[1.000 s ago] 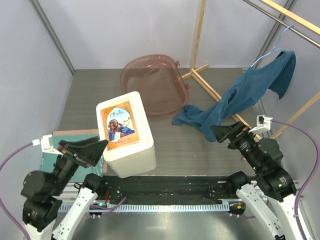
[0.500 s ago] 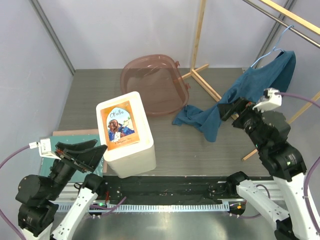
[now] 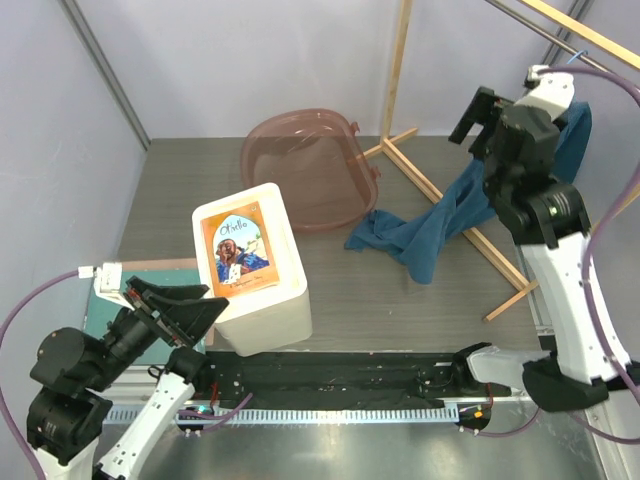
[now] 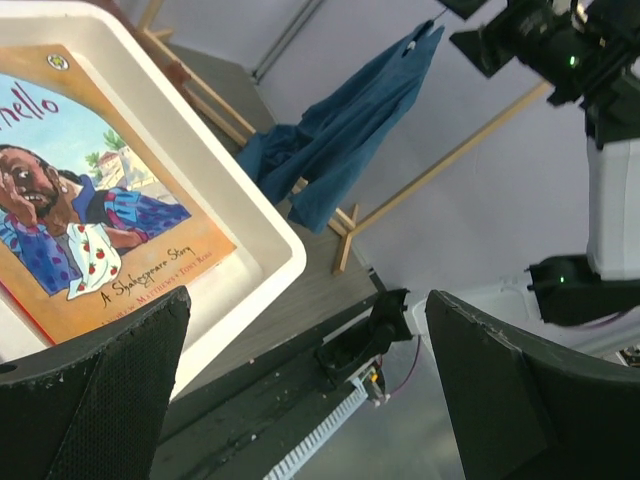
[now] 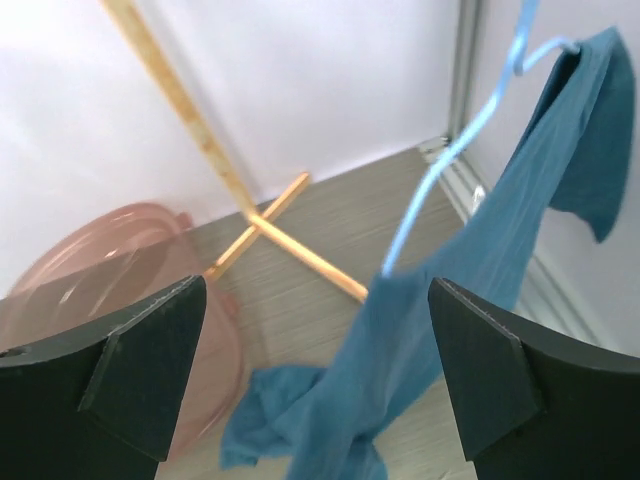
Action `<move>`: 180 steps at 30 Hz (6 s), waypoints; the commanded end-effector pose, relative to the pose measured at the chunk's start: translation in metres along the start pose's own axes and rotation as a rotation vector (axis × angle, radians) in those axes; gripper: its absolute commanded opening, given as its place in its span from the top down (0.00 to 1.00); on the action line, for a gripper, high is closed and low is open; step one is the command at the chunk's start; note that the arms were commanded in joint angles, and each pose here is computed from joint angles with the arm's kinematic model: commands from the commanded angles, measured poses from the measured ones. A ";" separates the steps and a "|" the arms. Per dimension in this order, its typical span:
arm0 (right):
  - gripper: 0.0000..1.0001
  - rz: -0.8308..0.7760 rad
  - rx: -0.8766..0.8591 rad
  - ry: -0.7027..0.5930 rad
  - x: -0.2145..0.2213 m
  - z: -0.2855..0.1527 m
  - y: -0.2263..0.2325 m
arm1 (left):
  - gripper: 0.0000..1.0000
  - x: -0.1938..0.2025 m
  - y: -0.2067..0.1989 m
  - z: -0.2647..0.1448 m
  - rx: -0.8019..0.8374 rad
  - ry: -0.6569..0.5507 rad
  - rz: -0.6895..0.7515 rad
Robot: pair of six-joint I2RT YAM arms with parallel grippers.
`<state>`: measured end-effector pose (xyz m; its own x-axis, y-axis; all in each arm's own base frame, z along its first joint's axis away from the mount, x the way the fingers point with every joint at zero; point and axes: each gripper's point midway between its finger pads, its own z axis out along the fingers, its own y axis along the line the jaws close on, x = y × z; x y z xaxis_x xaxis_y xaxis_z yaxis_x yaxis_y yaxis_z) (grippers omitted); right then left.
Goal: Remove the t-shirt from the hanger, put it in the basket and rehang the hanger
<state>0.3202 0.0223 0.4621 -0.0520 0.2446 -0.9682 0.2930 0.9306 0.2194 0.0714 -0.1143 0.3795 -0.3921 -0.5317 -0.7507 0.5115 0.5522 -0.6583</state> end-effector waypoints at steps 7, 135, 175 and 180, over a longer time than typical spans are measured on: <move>0.08 0.091 0.100 -0.022 -0.048 0.065 -0.034 | 0.00 0.016 -0.002 0.009 0.003 0.126 -0.038; 0.99 0.560 -0.563 0.176 0.038 -0.060 0.041 | 0.19 0.226 -0.111 0.294 -0.091 0.330 0.768; 0.99 0.799 -0.134 0.175 0.082 -0.020 -0.016 | 1.00 0.228 -0.104 0.202 0.214 0.505 0.541; 0.99 0.863 -0.046 0.104 0.066 -0.018 -0.032 | 1.00 0.244 -0.082 0.187 0.174 0.554 0.502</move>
<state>0.2917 0.0392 0.3533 -0.1053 0.8700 -0.4817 0.2468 0.4921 0.8348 0.0863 -0.4166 0.2504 -0.3300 0.2465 -0.9112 0.8357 0.5253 -0.1606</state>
